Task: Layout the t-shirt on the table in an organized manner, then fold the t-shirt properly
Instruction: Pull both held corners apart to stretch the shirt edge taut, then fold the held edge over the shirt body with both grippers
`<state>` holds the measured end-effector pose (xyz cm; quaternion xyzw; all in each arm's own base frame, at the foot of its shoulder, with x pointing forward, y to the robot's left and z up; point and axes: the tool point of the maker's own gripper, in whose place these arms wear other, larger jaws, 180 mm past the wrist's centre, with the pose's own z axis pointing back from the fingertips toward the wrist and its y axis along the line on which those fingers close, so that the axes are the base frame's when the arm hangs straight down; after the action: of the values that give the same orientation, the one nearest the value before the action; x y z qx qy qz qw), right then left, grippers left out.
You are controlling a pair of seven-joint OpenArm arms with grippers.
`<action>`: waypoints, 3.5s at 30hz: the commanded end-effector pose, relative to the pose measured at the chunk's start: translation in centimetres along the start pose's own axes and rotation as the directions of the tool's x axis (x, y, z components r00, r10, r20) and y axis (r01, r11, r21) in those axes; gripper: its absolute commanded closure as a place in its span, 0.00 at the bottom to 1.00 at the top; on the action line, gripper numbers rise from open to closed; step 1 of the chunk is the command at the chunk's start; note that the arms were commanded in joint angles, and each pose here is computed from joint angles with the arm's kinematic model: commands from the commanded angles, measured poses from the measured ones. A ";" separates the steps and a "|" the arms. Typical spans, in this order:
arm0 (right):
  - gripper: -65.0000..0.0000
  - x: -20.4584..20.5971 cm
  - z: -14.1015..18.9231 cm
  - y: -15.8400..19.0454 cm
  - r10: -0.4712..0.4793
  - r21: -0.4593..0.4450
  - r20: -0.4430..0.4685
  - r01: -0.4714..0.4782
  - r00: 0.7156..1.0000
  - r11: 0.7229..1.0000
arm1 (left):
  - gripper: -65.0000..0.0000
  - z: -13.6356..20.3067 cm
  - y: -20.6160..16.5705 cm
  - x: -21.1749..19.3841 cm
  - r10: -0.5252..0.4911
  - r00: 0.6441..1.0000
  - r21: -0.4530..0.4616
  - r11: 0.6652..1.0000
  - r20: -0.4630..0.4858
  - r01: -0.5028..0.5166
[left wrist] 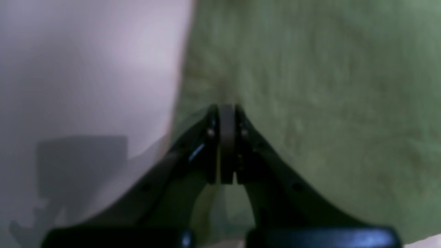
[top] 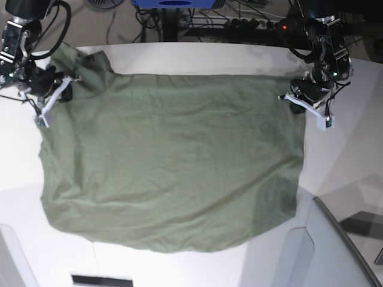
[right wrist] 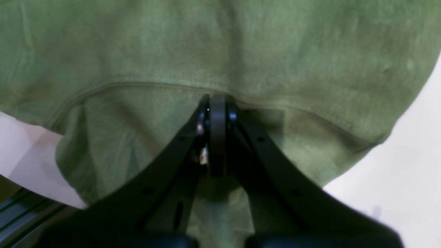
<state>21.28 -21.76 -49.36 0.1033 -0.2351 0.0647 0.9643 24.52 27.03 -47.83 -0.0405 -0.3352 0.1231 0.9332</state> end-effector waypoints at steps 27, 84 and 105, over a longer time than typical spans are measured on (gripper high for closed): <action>0.21 -0.9 6.6 -9.3 -0.313 -0.222 0.192 0.352 0.930 0.910 | 0.46 5.8 0.7 2.0 -0.139 0.982 -0.037 0.989 0.129 0.145; 0.63 -1.7 3.3 -4.1 -0.260 -0.122 0.050 0.265 0.964 0.957 | 1.00 2.8 0.3 -3.6 0.280 0.959 -0.173 0.948 0.049 -0.268; 1.00 -0.8 8.9 -4.6 -0.168 -0.218 -0.021 0.160 0.986 0.963 | 1.00 6.7 0.0 -0.8 0.139 0.980 -0.168 0.979 0.143 -0.115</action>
<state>17.01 -27.52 -43.58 0.0275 -0.2020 -0.0427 0.9781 19.19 26.19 -44.09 -0.1300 -0.3948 0.1614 0.8951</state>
